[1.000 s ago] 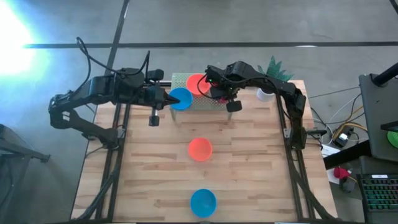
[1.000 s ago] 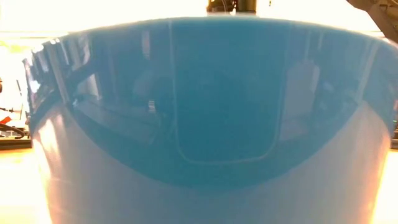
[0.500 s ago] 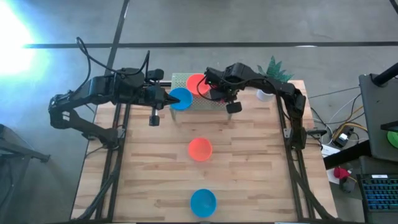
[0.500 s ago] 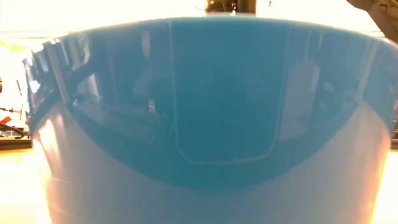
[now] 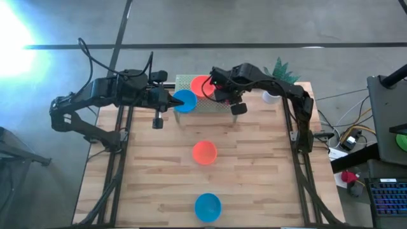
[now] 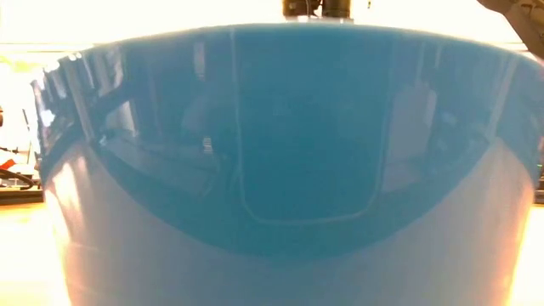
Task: Pick & Place Mini bowls
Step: Stack the red bowl on the red bowls on the shelf, then stack the orange bowl on the orange bowls on the shelf
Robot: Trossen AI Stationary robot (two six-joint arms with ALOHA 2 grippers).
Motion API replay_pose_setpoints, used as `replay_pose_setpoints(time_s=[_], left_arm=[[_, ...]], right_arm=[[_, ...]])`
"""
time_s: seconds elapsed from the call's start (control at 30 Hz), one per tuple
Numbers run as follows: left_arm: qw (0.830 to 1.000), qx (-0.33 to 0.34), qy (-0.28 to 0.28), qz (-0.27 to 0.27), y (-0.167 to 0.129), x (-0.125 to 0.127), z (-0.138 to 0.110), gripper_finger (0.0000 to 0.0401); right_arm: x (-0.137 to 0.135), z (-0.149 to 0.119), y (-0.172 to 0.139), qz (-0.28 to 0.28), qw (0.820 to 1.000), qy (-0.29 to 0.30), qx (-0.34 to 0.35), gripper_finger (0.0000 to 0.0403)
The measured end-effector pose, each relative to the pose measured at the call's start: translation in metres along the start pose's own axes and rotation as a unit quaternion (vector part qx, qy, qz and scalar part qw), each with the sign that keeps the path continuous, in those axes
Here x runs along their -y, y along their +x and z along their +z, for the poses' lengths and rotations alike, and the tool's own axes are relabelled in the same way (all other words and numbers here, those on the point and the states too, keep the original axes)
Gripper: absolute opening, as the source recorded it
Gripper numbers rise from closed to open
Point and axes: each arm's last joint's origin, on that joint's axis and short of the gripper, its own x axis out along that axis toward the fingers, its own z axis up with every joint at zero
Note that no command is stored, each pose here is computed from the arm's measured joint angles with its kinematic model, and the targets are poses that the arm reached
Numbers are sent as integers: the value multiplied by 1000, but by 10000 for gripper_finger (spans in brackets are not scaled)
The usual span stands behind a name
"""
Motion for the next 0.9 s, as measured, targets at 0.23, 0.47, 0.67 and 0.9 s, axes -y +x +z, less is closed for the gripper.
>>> replay_pose_setpoints(time_s=[0.23,0.47,0.67,0.9], left_arm=[[1000,0,0,1,0,0,0,0],[1000,-5,0,13,0,-1,0,0],[1000,-5,11,14,0,-1,0,0],[1000,-5,24,14,0,-1,0,0]], right_arm=[[1,-2,-18,-17,999,14,26,97],[-4,-14,-53,-42,996,34,70,66],[-17,-26,-82,-56,991,56,110,22],[-38,-31,-105,-57,985,69,145,8]])
